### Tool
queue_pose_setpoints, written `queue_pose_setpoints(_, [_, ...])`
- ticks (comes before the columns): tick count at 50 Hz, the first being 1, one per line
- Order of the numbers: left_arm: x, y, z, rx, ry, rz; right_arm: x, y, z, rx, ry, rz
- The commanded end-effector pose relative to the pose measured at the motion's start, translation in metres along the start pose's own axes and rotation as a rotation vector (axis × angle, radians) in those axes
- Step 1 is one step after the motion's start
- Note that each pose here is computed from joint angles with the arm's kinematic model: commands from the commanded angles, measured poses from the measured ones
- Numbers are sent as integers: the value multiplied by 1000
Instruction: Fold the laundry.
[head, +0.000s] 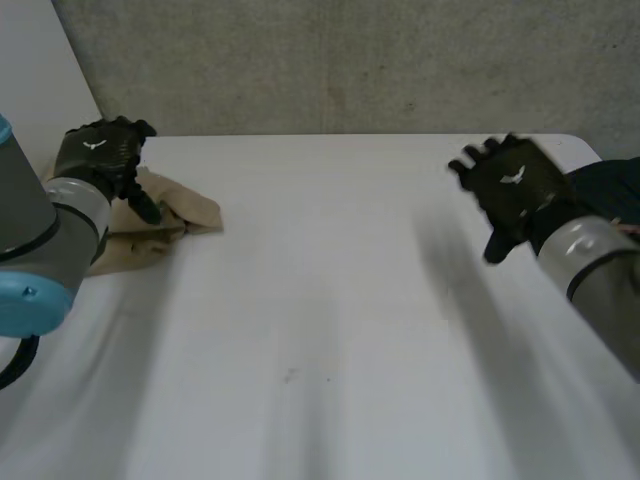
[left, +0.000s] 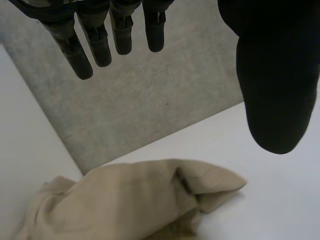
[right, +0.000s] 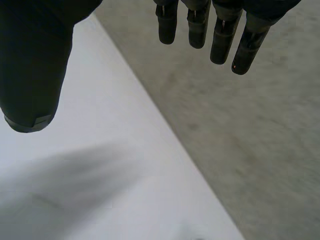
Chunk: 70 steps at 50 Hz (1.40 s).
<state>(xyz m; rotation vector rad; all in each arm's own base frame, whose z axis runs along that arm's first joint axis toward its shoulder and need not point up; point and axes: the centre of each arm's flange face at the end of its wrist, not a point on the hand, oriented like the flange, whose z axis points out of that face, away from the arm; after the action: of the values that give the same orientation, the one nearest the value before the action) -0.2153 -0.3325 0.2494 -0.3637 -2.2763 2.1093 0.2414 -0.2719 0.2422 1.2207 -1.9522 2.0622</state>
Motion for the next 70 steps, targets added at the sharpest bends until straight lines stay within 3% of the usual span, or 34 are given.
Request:
queue_pose_setpoints(1, [-21,21,34,-37,6,95,-38,6,-27,-5,-115,45])
queue_pose_setpoints(6, [-44,45,60,-82,-26,224,-50,15,-35,-25,-139,61])
queue_pose_setpoints(13, [-63,72,97,-96,-66,316,-56,25,-38,-41,-144,67])
queue_pose_setpoints(21, [-71,96,119,-86,-68,338,-57,28,-39,-48,-147,70])
queue_pose_setpoints(28, [-57,101,120,-81,-14,330,-54,31,-37,-54,-133,70])
queue_pose_setpoints(32, [-35,86,108,-61,24,312,-53,29,-37,-49,-128,66])
queue_pose_setpoints(39, [12,10,45,77,128,141,-39,26,-31,-46,-67,62])
queue_pose_setpoints(44, [70,-31,-29,147,314,-25,-17,31,-24,-82,31,68])
queue_pose_setpoints(47, [93,-32,-61,139,406,-69,-14,31,-22,-84,48,66])
queue_pose_setpoints(52, [144,-7,-117,74,588,-46,-12,31,-22,-84,53,66])
queue_pose_setpoints(56, [167,20,-128,16,650,38,-13,31,-23,-89,49,65])
queue_pose_setpoints(62, [158,22,-119,37,602,148,-15,31,-24,-92,37,67])
queue_pose_setpoints(70, [104,8,-99,41,399,139,-6,9,-37,-48,52,53])
